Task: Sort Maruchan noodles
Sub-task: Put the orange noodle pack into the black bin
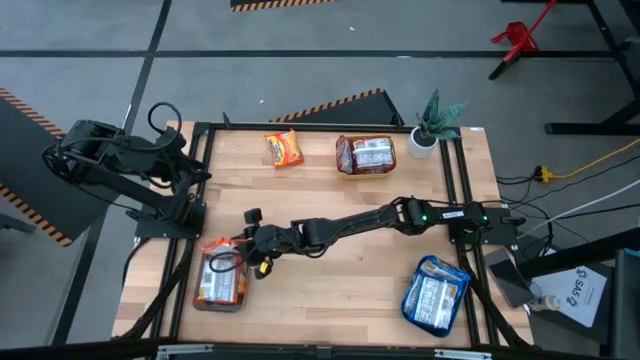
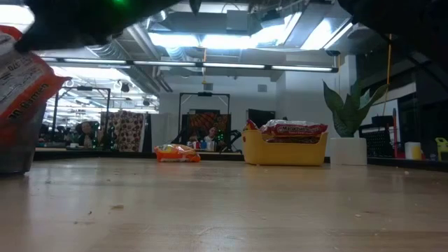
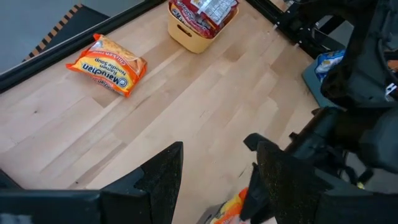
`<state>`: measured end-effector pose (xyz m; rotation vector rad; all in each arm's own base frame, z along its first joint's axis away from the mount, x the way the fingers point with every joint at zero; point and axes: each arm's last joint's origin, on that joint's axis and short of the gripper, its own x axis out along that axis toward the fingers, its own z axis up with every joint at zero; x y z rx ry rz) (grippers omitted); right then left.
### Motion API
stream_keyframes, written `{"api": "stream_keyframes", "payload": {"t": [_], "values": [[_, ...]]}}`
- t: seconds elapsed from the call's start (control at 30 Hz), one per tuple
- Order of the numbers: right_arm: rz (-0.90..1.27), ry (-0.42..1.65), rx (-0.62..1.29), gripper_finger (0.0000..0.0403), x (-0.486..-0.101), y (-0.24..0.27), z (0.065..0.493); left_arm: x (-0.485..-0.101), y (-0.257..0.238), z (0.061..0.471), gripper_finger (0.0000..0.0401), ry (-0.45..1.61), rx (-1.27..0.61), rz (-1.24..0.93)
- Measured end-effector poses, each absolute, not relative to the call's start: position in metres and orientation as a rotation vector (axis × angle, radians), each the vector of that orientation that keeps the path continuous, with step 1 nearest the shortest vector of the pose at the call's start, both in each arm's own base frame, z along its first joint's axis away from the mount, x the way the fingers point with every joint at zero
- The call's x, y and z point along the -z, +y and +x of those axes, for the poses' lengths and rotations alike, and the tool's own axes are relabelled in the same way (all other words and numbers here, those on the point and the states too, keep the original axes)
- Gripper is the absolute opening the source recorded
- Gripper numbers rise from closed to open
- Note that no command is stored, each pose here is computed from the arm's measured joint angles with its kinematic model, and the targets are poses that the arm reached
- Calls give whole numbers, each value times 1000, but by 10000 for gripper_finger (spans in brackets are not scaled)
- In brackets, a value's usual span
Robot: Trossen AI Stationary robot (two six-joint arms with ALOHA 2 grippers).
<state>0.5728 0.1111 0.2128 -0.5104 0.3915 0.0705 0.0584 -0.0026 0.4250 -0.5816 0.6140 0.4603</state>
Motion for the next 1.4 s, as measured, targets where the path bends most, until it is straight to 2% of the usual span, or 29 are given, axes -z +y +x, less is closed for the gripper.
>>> {"api": "stream_keyframes", "payload": {"t": [0.2, 0.4, 0.63, 0.77, 0.9, 1.03, 1.13, 1.27, 1.4], "values": [[-327, 403, -107, 111, -213, 104, 573, -425, -3, 58, 202, 615, -457, -570], [-233, 459, -150, 111, -207, 103, 572, -425, -2, 58, 201, 614, -459, -570], [-167, 467, -167, 114, -230, 103, 563, -425, -3, 58, 201, 614, -459, -570], [-158, 475, -177, 143, -242, 102, 558, -425, -3, 58, 202, 614, -458, -570], [-144, 481, -211, 196, -238, 104, 559, -425, -3, 58, 201, 614, -458, -570], [-126, 522, -187, 240, -222, 103, 561, -425, -2, 58, 201, 611, -463, -568], [-124, 512, -183, 257, -210, 104, 566, -425, -2, 59, 201, 606, -472, -564], [-123, 503, -170, 259, -201, 104, 570, -425, -2, 59, 202, 602, -477, -557], [-109, 554, -85, 226, -196, 102, 568, -425, -2, 58, 202, 601, -478, -555]]}}
